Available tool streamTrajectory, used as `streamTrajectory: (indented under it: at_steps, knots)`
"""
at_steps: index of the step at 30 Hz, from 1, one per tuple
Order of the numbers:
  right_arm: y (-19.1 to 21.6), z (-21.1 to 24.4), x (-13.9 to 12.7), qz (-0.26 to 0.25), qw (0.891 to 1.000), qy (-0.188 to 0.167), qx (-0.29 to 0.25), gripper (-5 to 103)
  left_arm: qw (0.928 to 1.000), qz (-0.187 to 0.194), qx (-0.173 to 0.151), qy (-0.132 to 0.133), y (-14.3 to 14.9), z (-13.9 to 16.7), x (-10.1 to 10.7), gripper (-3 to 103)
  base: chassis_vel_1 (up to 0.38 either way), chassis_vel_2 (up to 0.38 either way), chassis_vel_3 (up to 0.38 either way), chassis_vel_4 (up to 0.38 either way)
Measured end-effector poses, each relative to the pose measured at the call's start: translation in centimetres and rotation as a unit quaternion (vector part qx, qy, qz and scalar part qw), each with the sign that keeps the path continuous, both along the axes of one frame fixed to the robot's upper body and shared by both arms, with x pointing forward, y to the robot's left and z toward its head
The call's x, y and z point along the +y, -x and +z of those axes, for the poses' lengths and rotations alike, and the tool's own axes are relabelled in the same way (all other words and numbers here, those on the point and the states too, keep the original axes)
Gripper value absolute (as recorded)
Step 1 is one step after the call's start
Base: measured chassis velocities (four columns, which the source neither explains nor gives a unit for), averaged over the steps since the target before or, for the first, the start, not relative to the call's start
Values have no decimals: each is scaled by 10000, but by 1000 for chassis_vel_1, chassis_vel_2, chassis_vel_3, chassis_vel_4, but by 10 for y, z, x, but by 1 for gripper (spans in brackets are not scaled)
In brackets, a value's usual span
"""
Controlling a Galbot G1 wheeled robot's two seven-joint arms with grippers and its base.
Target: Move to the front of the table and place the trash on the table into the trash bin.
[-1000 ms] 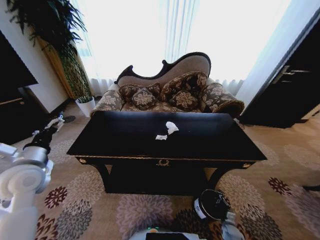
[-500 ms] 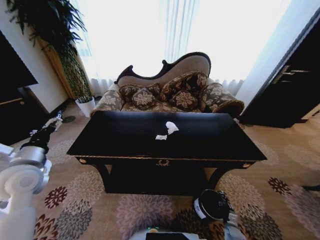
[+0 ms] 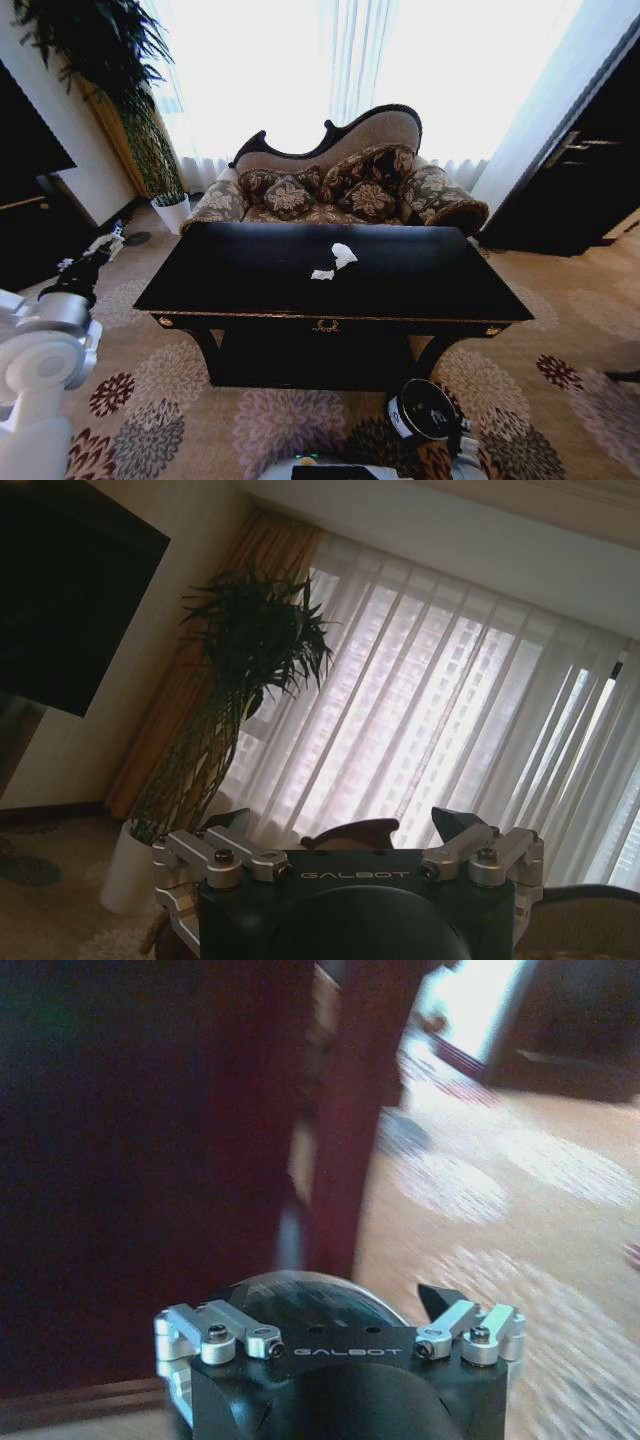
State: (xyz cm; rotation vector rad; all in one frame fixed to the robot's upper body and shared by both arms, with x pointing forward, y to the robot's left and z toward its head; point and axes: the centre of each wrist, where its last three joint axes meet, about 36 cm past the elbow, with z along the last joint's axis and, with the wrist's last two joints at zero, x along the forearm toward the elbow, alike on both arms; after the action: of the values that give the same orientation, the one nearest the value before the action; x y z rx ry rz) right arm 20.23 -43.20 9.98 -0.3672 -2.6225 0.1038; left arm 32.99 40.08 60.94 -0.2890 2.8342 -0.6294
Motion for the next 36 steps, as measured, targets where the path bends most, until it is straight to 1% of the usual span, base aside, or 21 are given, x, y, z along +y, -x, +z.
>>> streamTrajectory:
  at_steps: [1,3,5,7,9,10,11,12,13,14,18,21,23,26,27,29,30,32,33,34,36]
  knots:
    - [3,4,1,239,9996,-35,-138,97,10000,0,-16,2,1,1,0,100,0,0,0,0]
    - [9,14,5,622,9971,-131,-426,99,10000,2,-47,5,2,3,0,100,0,0,0,0]
    - [12,19,7,691,9959,-205,-547,99,10000,6,-55,4,2,3,0,100,0,0,0,0]
    - [27,34,11,826,9922,-473,-808,100,10000,25,-67,4,4,4,0,100,0,0,0,0]
    - [30,38,12,855,9911,-539,-868,100,10000,32,-69,4,5,4,0,100,0,0,0,0]
    - [41,50,16,883,9881,-730,-1026,100,10000,63,-75,1,7,4,1,100,0,0,0,0]
    - [46,55,18,892,9870,-808,-1061,100,9999,82,-74,-2,8,4,2,100,0,0,0,0]
    - [46,55,18,892,9870,-808,-1061,100,9999,82,-74,-2,8,4,2,100,0,0,0,0]
    - [52,64,21,977,9846,-913,-1128,100,9999,140,-64,-9,12,4,4,100,0,0,0,0]
    - [53,71,22,1060,9827,-935,-1199,100,9998,195,-66,-23,15,5,5,100,0,0,0,0]
    - [54,92,23,1169,9783,-931,-1436,100,9996,252,-91,-34,19,7,6,100,0,0,0,0]
    - [57,119,25,1127,9742,-998,-1682,100,9997,208,-113,-16,16,7,2,100,0,0,0,0]
    - [57,129,25,1111,9728,-1015,-1763,100,9998,191,-99,4,14,6,1,100,0,0,0,0]
    - [55,155,24,1165,9674,-975,-2028,100,9998,194,-32,58,10,4,3,100,0,0,0,0]
    - [55,155,24,1165,9674,-975,-2028,100,9998,194,-32,58,10,4,3,100,0,0,0,0]
    - [54,165,23,1228,9645,-944,-2137,100,9998,208,-31,53,9,5,6,100,0,0,0,0]
    - [53,177,22,1275,9607,-916,-2289,100,9997,236,-42,49,8,7,10,100,0,0,0,0]
    - [52,183,21,1281,9589,-910,-2361,100,9997,248,-46,50,8,7,11,100,0,0,0,0]
    - [49,195,20,1272,9553,-898,-2514,100,9996,261,-46,62,7,8,14,100,0,0,0,0]
    - [48,198,19,1266,9544,-881,-2556,100,9996,262,-43,65,7,7,14,100,0,0,0,0]
    - [40,216,10,1188,9502,-667,-2802,100,9996,273,-19,81,7,6,15,100,0,0,0,0]
